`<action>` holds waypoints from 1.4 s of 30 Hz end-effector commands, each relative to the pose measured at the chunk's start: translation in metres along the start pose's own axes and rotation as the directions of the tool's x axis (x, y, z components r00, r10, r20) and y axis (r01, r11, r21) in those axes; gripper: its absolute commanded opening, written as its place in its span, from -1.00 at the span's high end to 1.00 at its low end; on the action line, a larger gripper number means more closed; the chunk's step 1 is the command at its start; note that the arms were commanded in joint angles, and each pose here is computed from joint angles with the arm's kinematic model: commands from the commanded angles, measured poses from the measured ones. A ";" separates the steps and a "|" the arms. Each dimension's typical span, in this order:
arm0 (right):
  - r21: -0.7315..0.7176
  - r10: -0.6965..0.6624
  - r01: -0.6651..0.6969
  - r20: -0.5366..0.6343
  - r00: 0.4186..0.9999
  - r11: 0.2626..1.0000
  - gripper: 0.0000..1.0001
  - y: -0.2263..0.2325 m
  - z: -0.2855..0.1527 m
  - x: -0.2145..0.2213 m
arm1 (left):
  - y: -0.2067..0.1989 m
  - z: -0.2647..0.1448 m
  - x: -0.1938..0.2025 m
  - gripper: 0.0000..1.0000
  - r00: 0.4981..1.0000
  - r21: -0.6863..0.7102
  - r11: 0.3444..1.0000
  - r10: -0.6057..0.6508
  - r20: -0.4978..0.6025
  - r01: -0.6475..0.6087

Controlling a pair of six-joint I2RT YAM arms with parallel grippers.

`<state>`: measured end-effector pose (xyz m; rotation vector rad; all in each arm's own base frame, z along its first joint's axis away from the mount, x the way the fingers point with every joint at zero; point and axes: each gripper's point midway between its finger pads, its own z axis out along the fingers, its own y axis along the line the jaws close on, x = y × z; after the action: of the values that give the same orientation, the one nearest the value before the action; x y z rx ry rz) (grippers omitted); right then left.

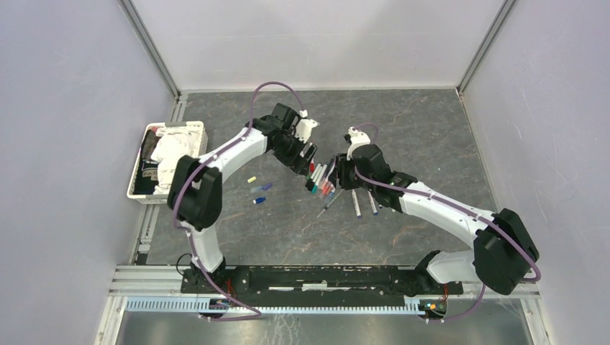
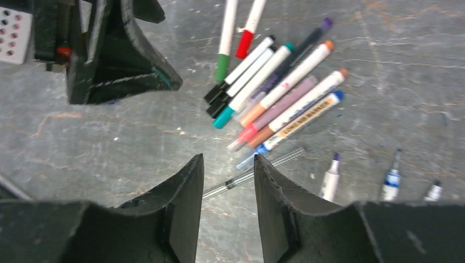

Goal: Open the pen caps
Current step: Pick up the pen from the center of the board.

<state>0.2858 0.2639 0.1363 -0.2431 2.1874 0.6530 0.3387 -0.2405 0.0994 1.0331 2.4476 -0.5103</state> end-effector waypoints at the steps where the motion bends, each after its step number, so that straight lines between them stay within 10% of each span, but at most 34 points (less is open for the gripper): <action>1: 0.224 -0.032 0.038 -0.033 0.999 0.974 0.10 -0.033 -0.015 -0.013 | 0.027 0.014 -0.041 -0.75 0.988 -0.052 0.992 -0.111 0.107 0.117; 6: 0.341 -0.036 0.056 -0.063 0.997 0.939 -0.02 -0.049 -0.021 -0.020 | 0.035 0.032 -0.046 -0.73 0.984 -0.049 0.987 -0.147 0.101 0.153; 24: 0.089 -0.025 0.025 -0.007 1.000 0.996 -0.23 -0.002 -0.024 -0.035 | 0.045 0.072 -0.031 -0.46 0.982 -0.038 0.982 -0.183 0.042 0.185; 28: 0.062 -0.013 0.012 0.009 1.000 0.998 0.07 0.003 -0.026 -0.038 | 0.047 0.075 -0.029 -0.42 0.982 -0.040 0.981 -0.186 0.036 0.187; 32: 0.055 -0.003 0.003 -0.009 1.000 0.998 1.00 0.004 -0.025 -0.036 | 0.047 0.078 -0.027 -0.33 0.981 -0.032 0.980 -0.193 0.033 0.194; 36: 0.042 -0.002 0.002 -0.017 1.000 0.999 0.96 0.006 -0.024 -0.034 | 0.047 0.078 -0.028 -0.24 0.980 -0.026 0.981 -0.193 0.036 0.194; 42: -0.014 0.003 -0.003 0.010 1.000 1.000 0.33 0.013 -0.027 -0.038 | 0.048 0.077 -0.028 -0.22 0.981 -0.026 0.981 -0.191 0.039 0.192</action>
<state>0.2836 0.2513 0.1608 -0.2425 2.2655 0.5905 0.3964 -0.2549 0.0329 0.8322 2.5605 -0.5094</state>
